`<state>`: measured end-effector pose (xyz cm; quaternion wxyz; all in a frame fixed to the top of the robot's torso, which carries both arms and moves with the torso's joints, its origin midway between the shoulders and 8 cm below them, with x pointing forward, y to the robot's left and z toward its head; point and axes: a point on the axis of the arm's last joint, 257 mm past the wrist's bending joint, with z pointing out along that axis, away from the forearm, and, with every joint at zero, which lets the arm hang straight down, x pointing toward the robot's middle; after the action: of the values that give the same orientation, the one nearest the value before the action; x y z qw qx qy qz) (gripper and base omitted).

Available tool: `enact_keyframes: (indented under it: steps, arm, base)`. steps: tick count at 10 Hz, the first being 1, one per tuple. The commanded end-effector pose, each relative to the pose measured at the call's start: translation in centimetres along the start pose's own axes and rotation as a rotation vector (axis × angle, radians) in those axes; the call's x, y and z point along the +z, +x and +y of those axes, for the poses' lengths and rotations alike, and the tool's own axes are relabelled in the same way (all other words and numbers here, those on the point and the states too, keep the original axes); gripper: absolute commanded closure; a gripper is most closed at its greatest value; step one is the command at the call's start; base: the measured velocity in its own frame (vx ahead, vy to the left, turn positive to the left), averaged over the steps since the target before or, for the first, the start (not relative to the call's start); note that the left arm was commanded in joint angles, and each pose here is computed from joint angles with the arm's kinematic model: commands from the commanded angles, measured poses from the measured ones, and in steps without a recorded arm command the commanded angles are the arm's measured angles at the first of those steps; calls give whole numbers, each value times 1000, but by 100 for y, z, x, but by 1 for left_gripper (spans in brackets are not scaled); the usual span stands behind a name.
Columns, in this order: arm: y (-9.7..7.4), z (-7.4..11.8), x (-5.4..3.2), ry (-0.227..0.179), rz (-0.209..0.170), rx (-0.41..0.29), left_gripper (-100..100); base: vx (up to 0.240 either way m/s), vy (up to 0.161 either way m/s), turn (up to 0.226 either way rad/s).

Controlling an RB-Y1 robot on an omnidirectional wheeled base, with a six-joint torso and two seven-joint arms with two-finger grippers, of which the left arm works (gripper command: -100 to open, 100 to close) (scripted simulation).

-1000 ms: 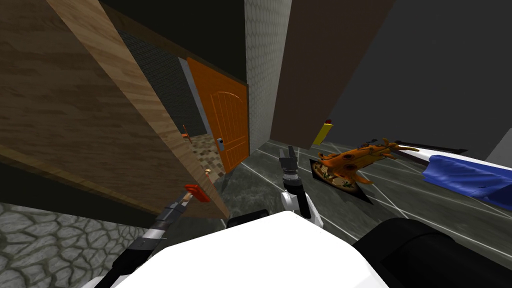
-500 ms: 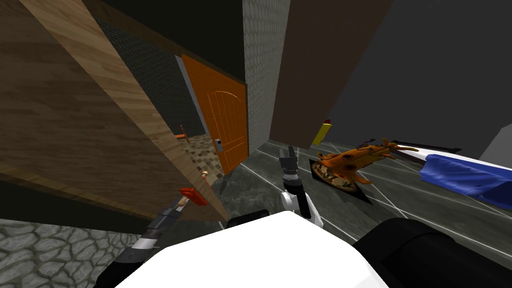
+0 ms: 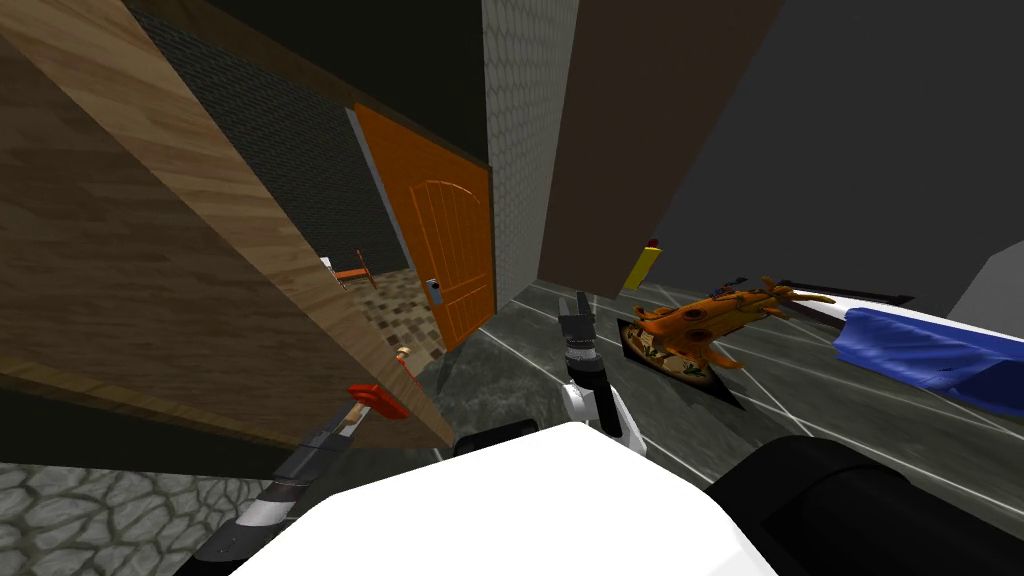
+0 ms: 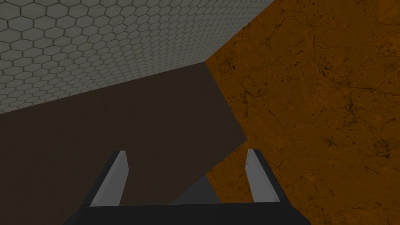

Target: Pull the door open

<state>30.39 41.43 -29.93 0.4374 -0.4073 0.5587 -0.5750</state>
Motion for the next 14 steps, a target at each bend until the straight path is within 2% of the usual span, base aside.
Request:
enact_keyframes:
  steps: [1, 5, 6, 9, 10, 12, 13, 14]
  arm:
    - [91, 72, -128, -5, 21, -12, 100]
    - [121, 52, -425, 8, 51, -12, 100]
    - [121, 52, -425, 8, 51, -12, 100]
    - [142, 37, -657, 10, 72, -14, 100]
    - [144, 33, -658, 12, 72, -14, 100]
    - [160, 16, -814, 13, 86, -16, 100]
    - [14, -5, -898, -7, 47, -17, -100]
    - [-64, -21, -970, -17, 29, -18, -100]
  base:
    - [39, -33, -37]
    - [46, -20, -23]
    - [24, -25, -4]
    - [24, -19, -26]
    - [17, -14, 4]
    - [13, -11, -9]
    - [-74, -7, 247]
    - [-130, -18, 260]
